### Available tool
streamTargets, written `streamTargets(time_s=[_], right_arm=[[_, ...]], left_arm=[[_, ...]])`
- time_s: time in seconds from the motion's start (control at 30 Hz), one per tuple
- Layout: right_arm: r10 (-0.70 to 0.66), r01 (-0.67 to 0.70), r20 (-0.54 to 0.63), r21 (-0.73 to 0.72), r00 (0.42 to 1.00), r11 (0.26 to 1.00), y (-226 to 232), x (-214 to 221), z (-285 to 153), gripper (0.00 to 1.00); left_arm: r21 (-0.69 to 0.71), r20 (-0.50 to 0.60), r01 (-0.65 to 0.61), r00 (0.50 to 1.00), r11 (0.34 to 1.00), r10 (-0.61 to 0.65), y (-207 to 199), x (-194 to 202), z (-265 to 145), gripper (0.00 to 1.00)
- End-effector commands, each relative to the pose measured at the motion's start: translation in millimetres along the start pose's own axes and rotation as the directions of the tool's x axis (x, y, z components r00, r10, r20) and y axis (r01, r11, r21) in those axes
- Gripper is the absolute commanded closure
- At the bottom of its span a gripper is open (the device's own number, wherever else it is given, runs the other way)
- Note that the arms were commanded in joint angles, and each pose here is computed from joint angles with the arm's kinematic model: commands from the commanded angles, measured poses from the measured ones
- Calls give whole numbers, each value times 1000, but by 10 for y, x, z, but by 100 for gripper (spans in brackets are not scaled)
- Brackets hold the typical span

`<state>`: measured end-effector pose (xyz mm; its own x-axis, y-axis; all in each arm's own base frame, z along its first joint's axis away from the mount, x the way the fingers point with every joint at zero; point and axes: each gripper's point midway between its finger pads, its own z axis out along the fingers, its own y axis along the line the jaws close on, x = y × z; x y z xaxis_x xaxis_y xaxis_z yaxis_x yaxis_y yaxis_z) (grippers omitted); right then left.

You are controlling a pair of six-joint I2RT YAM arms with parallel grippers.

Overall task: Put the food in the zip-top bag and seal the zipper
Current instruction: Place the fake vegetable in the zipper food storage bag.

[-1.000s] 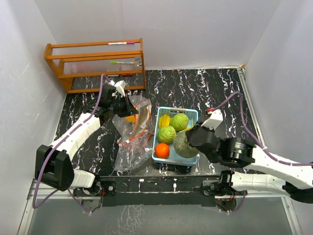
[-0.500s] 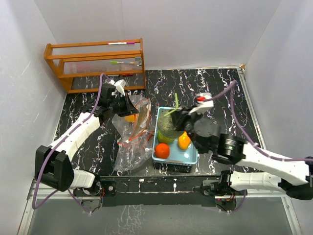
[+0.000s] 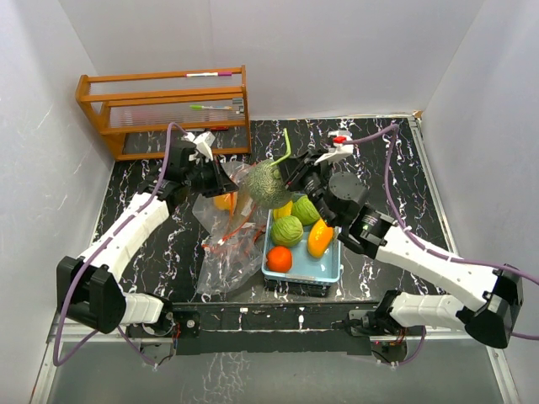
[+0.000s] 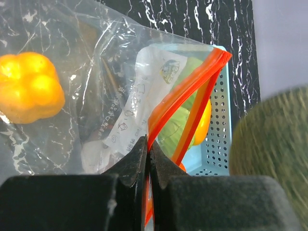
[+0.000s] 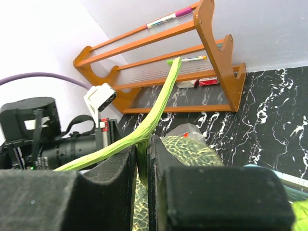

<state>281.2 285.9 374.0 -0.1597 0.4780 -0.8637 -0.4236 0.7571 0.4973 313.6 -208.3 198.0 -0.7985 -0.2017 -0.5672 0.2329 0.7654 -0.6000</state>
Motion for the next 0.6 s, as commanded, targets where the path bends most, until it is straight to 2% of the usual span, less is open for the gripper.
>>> streamTargets(time_s=[0.0, 0.17, 0.4, 0.57], right_arm=[[172, -155, 61, -221, 983, 963, 271, -250, 32, 92], [201, -168, 59, -352, 978, 921, 455, -305, 34, 92], [221, -163, 63, -486, 973, 859, 713, -465, -122, 92], [253, -182, 50, -561, 966, 807, 820, -458, -220, 92]], left_arm=[[87, 66, -22, 998, 996, 17, -372, -231, -296, 100], [136, 75, -5, 997, 991, -5, -484, -279, -308, 100], [105, 25, 52, 998, 993, -55, -248, -66, -60, 100], [93, 22, 67, 997, 993, -69, -200, -51, -10, 100]])
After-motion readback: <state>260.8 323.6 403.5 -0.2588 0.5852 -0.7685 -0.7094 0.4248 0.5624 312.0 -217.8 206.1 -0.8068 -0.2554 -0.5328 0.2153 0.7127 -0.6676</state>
